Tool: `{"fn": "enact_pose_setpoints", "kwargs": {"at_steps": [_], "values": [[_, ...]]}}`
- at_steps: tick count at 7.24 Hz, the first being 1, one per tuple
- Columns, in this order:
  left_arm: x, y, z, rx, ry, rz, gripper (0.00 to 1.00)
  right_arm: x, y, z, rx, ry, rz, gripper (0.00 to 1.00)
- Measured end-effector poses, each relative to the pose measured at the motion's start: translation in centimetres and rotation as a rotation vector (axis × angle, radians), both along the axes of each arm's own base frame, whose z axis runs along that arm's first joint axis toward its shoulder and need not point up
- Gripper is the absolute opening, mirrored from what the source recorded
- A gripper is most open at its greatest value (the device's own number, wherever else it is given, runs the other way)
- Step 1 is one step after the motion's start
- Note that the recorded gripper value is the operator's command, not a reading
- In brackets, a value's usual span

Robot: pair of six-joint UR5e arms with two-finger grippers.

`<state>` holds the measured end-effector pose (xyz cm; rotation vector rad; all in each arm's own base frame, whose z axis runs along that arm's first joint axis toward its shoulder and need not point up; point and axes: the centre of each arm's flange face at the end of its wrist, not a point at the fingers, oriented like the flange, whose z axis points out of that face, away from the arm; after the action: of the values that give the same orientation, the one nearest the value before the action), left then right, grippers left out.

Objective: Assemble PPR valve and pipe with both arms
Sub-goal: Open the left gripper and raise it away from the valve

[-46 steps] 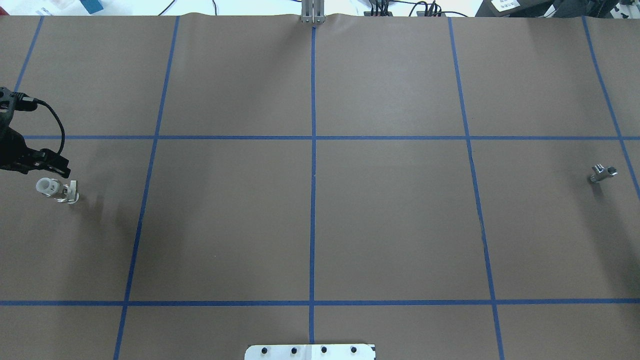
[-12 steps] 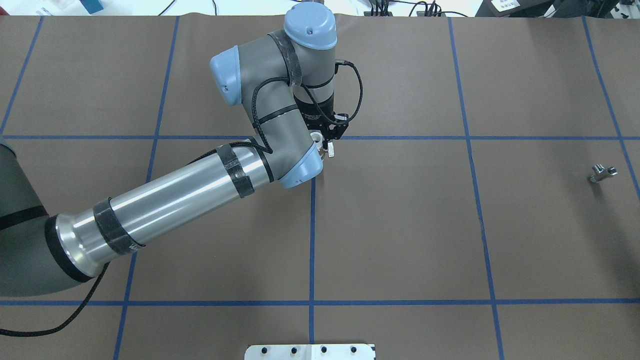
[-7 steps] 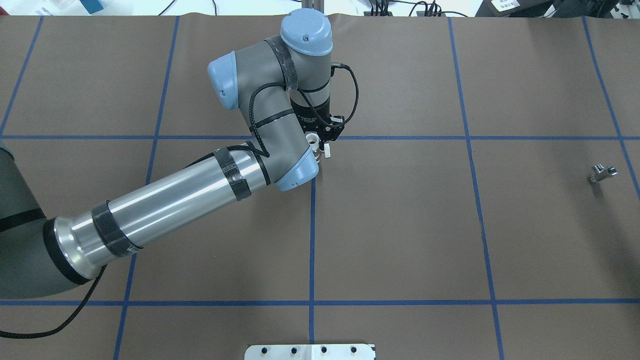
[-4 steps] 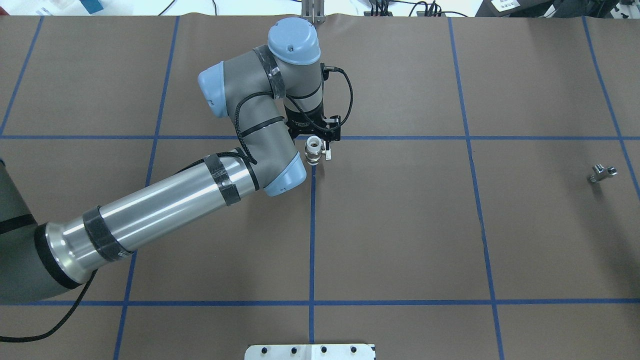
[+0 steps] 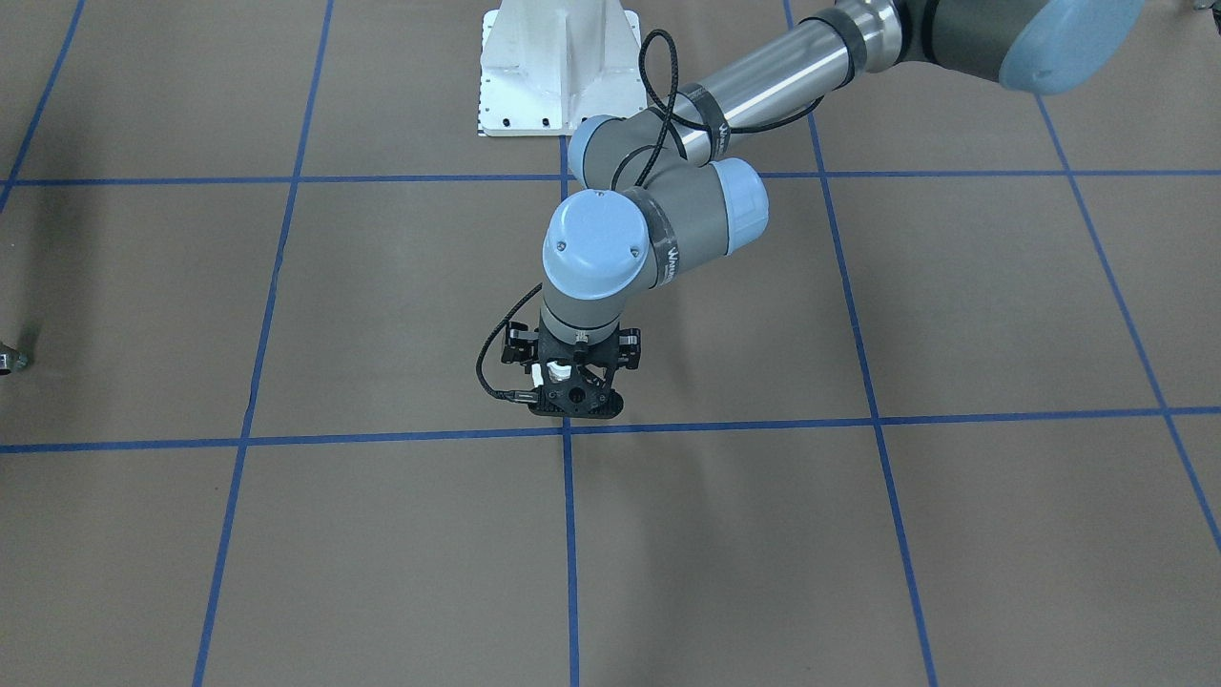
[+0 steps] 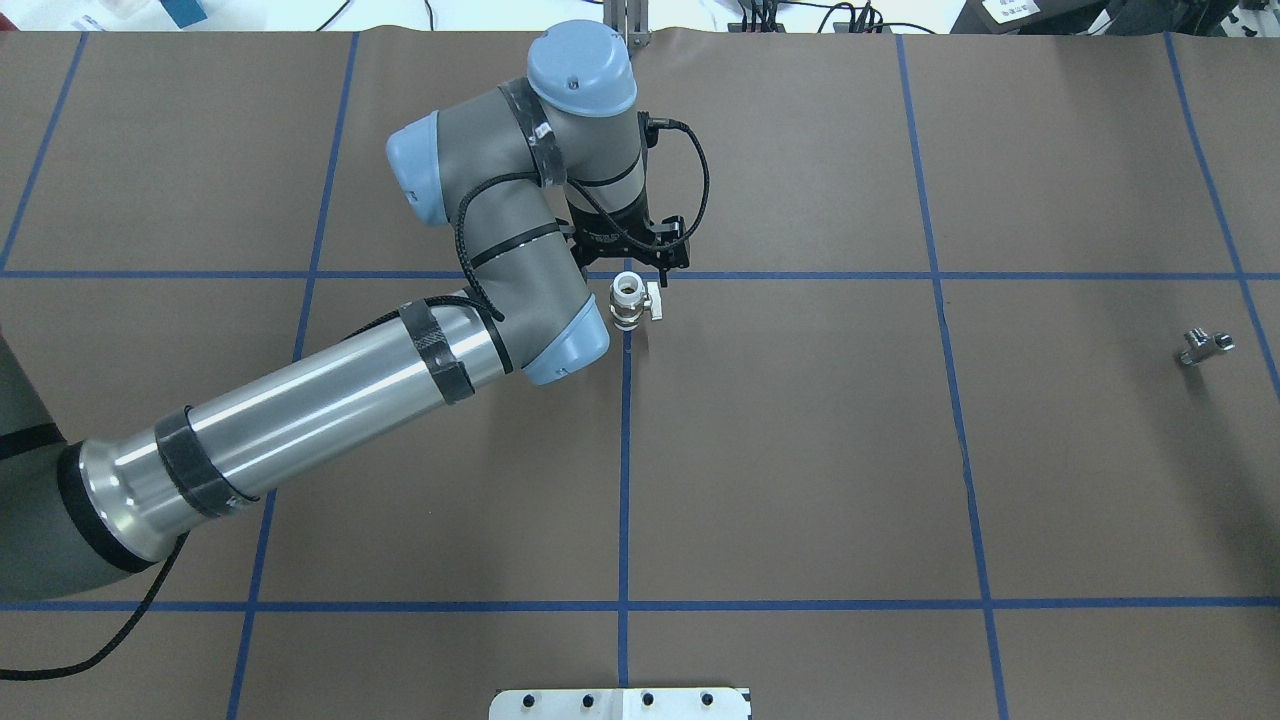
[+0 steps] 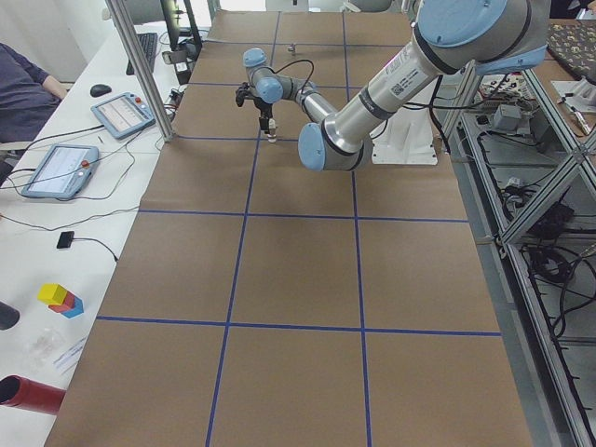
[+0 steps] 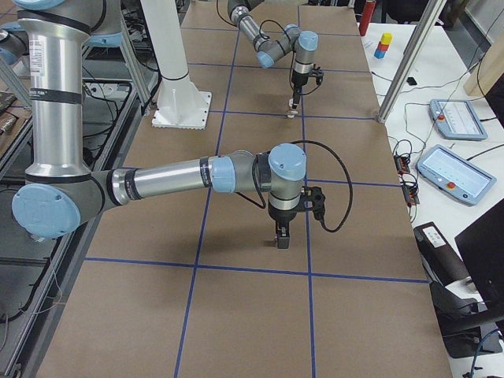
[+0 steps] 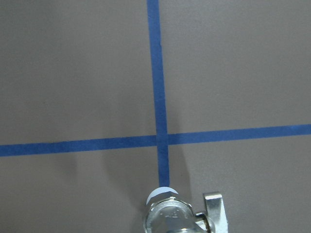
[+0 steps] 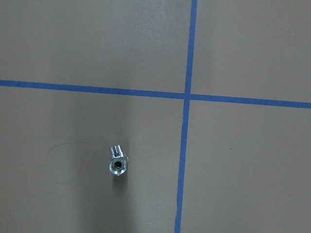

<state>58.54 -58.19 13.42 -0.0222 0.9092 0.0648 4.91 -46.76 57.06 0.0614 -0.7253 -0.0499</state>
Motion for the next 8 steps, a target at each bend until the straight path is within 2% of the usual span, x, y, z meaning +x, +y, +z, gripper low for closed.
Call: {"fn": "enact_pose_setpoints", "kwargs": {"at_steps": [2,4,6,8], "values": [[-7.2,-1.6,-3.0,-0.013,-0.005,-0.030,1.00,-0.8,0.1,0.2,0.003,0.002,-0.021,0.99],[-14.0,-0.8,-0.9,0.006,-0.005,-0.036,1.00,-5.1,-0.4,-0.2,0.033,-0.002,-0.111,0.99],[-16.9,-0.6,0.8,0.017,-0.002,-0.041,1.00,-8.7,-1.3,1.3,0.098,-0.011,-0.184,0.99],[-17.3,-0.5,1.1,0.016,-0.005,-0.041,1.00,-11.4,-2.5,4.4,0.143,-0.021,-0.231,0.99]]}}
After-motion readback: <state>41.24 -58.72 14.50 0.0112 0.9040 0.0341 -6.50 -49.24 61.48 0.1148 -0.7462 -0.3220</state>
